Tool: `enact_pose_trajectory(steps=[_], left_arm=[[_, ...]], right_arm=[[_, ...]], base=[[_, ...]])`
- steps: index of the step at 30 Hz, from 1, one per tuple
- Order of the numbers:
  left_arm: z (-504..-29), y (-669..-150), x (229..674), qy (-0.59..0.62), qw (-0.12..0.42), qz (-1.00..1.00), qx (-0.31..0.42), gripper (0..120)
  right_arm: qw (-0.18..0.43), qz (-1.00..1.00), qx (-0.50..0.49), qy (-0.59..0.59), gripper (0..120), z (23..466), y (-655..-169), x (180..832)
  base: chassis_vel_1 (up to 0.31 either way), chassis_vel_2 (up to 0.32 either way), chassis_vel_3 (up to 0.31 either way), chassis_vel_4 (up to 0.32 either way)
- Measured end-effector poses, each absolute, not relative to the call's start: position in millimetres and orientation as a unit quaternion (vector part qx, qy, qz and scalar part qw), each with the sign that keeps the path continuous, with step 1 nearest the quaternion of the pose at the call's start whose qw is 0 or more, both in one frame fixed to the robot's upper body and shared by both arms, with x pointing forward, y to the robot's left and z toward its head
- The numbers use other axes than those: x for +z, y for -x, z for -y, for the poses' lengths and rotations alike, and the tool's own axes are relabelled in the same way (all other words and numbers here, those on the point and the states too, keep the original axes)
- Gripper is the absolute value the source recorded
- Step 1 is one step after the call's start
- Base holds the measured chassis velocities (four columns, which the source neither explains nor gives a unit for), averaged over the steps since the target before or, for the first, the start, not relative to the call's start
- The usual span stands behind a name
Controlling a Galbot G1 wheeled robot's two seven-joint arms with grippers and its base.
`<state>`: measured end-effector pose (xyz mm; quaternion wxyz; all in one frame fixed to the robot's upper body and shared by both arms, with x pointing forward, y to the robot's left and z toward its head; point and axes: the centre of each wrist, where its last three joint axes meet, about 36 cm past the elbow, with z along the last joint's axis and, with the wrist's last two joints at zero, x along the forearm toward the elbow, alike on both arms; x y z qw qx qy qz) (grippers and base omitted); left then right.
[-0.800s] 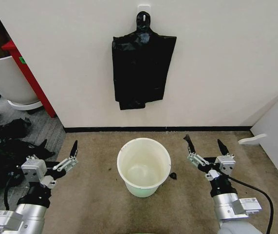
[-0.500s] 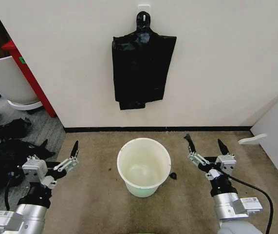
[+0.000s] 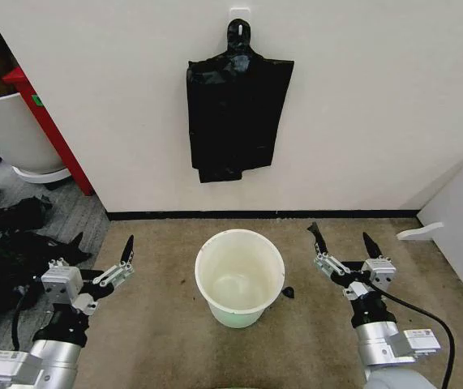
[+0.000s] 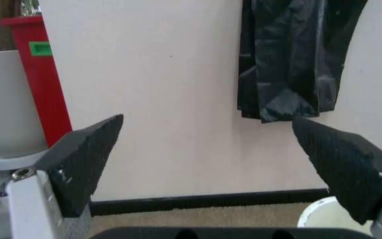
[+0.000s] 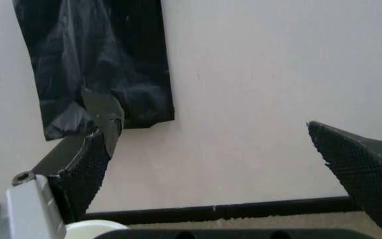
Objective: Place the garbage bag over the trash bin.
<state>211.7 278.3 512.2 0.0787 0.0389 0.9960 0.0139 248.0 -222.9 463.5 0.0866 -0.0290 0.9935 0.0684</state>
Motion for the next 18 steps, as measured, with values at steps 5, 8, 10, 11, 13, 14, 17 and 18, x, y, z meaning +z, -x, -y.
enact_pose_trajectory(steps=[5,8,10,11,13,14,17,18], left_arm=[[-278.1,-212.3,512.4,-0.042,0.079,-0.996,0.011,100],[-277.4,-213.3,512.8,-0.046,0.079,-0.996,0.005,100],[-277.0,-213.7,512.9,-0.048,0.079,-0.996,0.003,100],[-276.3,-214.6,513.1,-0.050,0.079,-0.996,0.001,100],[-274.9,-217.4,514.3,-0.057,0.079,-0.995,-0.003,100],[-274.5,-218.6,514.8,-0.060,0.078,-0.995,-0.005,100],[-272.5,-227.4,519.8,-0.081,0.076,-0.994,-0.010,100],[-272.5,-227.4,519.8,-0.081,0.076,-0.994,-0.010,100]], right_arm=[[0.081,-0.984,0.154,0.047,100,219.1,-251.2,471.2],[0.079,-0.963,0.248,0.068,100,215.6,-259.4,482.6],[0.079,-0.955,0.275,0.074,100,214.6,-263.0,486.7],[0.079,-0.946,0.305,0.079,100,213.8,-267.3,491.5],[0.083,-0.923,0.364,0.094,100,213.3,-277.5,502.8],[0.084,-0.913,0.386,0.100,100,213.4,-281.3,508.1],[0.081,-0.877,0.458,0.120,100,214.1,-286.8,524.5],[0.081,-0.877,0.458,0.120,100,214.1,-286.8,524.5]], base=[[0.000,0.000,0.000,0.000],[0.000,0.000,0.000,0.000],[0.000,0.000,0.000,0.000],[0.000,0.000,0.000,0.000],[0.000,0.000,0.000,0.000],[0.000,0.000,0.000,0.000],[0.000,0.000,0.000,0.000],[0.000,0.000,0.000,0.000]])
